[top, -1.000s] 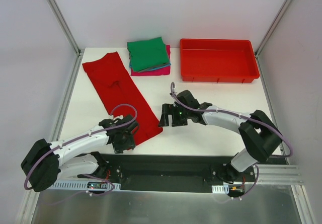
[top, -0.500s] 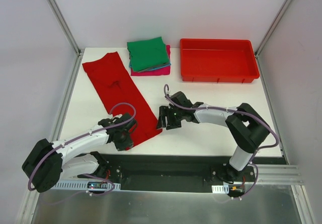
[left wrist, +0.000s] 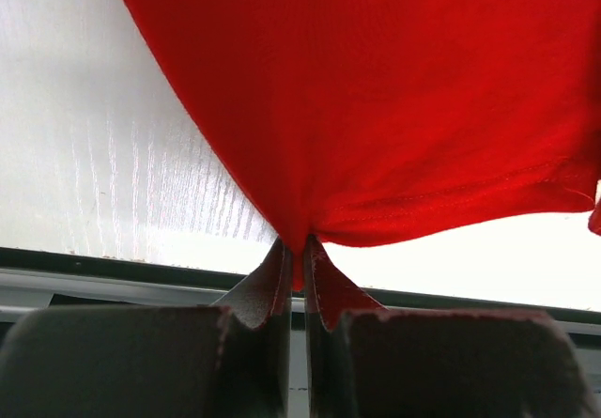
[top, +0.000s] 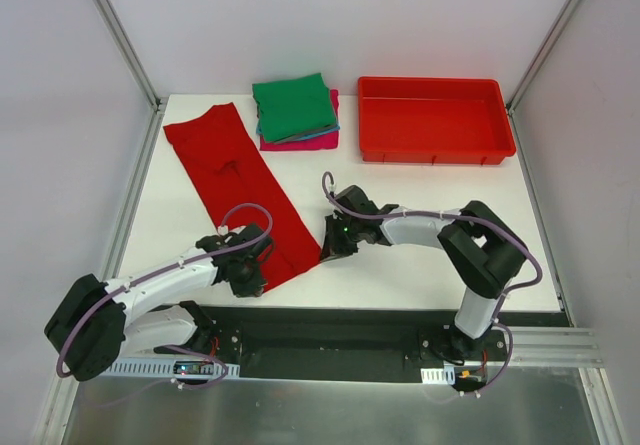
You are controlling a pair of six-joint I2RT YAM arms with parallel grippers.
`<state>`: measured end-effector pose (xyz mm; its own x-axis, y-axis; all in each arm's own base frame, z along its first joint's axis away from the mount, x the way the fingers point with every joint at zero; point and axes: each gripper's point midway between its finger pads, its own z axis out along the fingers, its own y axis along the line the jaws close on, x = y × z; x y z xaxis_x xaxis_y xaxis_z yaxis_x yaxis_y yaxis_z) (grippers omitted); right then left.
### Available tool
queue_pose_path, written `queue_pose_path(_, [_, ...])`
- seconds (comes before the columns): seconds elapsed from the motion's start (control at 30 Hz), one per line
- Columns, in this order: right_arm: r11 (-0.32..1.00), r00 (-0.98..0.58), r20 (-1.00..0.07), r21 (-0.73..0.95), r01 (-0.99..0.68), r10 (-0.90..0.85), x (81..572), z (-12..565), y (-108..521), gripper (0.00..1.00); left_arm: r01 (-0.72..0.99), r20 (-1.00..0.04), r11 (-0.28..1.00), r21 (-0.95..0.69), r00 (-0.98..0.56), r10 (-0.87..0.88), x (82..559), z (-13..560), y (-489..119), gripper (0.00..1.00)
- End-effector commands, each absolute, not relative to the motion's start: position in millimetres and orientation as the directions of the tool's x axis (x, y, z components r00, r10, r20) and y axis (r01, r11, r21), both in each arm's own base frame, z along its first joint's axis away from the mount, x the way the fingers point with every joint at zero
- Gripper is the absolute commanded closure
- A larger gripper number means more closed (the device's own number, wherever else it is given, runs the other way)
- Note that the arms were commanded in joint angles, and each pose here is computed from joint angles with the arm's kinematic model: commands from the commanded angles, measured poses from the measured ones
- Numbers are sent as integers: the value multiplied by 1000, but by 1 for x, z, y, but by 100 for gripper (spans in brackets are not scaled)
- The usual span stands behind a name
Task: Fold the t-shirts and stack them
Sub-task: Grab the bottom of the folded rectangular tshirt with both arms, then fold the folded rectangular tshirt in 1/3 of the way
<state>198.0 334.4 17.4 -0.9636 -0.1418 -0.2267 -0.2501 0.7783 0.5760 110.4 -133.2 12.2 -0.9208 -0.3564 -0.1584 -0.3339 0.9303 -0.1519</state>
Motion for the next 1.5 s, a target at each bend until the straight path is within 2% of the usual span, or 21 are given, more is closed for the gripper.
queue_pose_path(0.0, [753,-942,-309,588,-296,-129,208,28,342,99,-310,-115,938,-155,-937,-329,97,5,-130,100])
queue_pose_path(0.1, [733,-932,-341,603,-314,-119,204,33,338,99,-274,-91,939,-208,-950,-298,88,10,-139,100])
queue_pose_path(0.37, [682,-954,-289,681,-266,-82,161,45,314,99,-187,-18,916,-354,-978,-207,59,34,-175,100])
queue_pose_path(0.63, [667,-945,-313,684,-296,-99,141,75,298,99,-109,-66,884,-454,-986,-156,55,65,-198,100])
queue_pose_path(0.77, [640,-932,-343,692,-335,-117,149,92,310,99,-133,-149,892,-432,-965,-216,73,70,-193,100])
queue_pose_path(1.0, [599,-893,-424,680,-424,-151,190,134,353,99,-282,-373,919,-277,-850,-373,120,96,-151,100])
queue_pose_path(1.2, [588,-871,-475,671,-451,-126,239,154,395,99,-474,-470,849,-235,-709,-526,161,113,-100,100])
queue_pose_path(1.47, [650,-841,-539,626,-431,-38,316,162,428,99,-610,-635,774,-168,-534,-559,204,136,-53,100])
